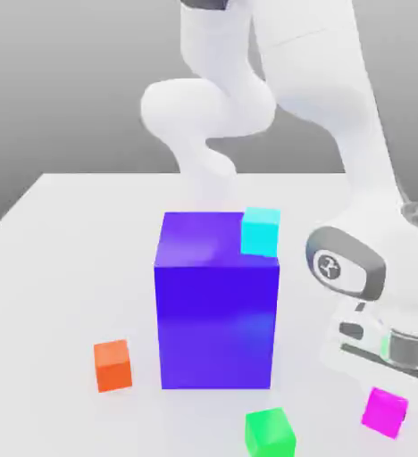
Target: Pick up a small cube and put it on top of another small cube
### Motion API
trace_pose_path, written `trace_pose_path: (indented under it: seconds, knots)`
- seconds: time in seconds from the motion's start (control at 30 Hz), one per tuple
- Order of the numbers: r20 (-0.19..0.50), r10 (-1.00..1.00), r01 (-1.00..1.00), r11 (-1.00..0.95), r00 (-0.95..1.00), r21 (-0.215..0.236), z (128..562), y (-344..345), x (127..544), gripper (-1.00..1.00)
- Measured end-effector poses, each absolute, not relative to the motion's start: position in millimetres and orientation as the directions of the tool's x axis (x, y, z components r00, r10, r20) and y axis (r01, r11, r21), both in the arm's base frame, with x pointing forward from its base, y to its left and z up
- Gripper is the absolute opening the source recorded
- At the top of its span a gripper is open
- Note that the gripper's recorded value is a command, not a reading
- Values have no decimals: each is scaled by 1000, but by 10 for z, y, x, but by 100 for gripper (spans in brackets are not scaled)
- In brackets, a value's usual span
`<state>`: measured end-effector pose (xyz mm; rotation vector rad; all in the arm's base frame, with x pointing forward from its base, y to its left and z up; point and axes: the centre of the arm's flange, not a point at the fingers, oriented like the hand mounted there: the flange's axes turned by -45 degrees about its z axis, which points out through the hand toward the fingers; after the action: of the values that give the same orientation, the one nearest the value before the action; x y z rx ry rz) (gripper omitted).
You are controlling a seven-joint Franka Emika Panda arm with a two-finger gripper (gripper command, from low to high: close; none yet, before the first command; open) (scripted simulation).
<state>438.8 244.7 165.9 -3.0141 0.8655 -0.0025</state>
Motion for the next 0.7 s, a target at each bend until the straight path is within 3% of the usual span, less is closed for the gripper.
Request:
trace_pose_path:
  seconds: [0.2,0.57,0.7]
  knots:
    - [2,-681,-681,-732,732,-3,1879,1958,4782,-100]
    - [86,-923,-926,-377,375,-9,2029,533,5635,-100]
    - [88,-964,-968,-248,250,29,1918,381,5615,-100]
